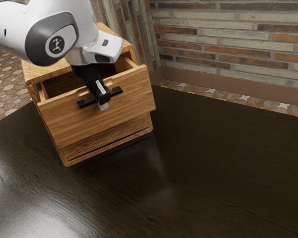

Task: Pull the drawer handle with one arm to open the drawer

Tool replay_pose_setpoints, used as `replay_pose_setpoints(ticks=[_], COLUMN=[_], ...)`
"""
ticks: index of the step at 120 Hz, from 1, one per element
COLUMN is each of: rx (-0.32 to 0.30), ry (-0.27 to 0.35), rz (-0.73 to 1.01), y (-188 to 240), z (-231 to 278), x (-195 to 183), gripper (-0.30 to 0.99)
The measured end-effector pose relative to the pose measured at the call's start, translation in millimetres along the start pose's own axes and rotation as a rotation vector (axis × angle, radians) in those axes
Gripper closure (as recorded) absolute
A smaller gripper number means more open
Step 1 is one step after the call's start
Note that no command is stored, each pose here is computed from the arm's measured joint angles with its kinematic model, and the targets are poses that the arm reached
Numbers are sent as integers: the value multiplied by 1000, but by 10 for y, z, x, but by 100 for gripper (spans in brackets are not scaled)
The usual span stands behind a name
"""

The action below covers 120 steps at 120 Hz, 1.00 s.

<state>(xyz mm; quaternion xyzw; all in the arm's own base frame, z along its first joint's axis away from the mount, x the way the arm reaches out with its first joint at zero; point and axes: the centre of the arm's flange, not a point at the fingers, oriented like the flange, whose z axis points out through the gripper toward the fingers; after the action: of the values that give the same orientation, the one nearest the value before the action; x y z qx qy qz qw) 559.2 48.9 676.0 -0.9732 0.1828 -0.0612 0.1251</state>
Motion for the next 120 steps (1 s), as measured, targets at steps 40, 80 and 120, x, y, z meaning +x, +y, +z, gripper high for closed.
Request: replay_pose_setpoints(ticks=[40,80,120], rx=[-8,-22,-26], ry=[10,28,24], rz=[16,77,66], y=[159,594,622], z=[-57,-182,-209], x=[-33,-5,-128], gripper=[61,62,62])
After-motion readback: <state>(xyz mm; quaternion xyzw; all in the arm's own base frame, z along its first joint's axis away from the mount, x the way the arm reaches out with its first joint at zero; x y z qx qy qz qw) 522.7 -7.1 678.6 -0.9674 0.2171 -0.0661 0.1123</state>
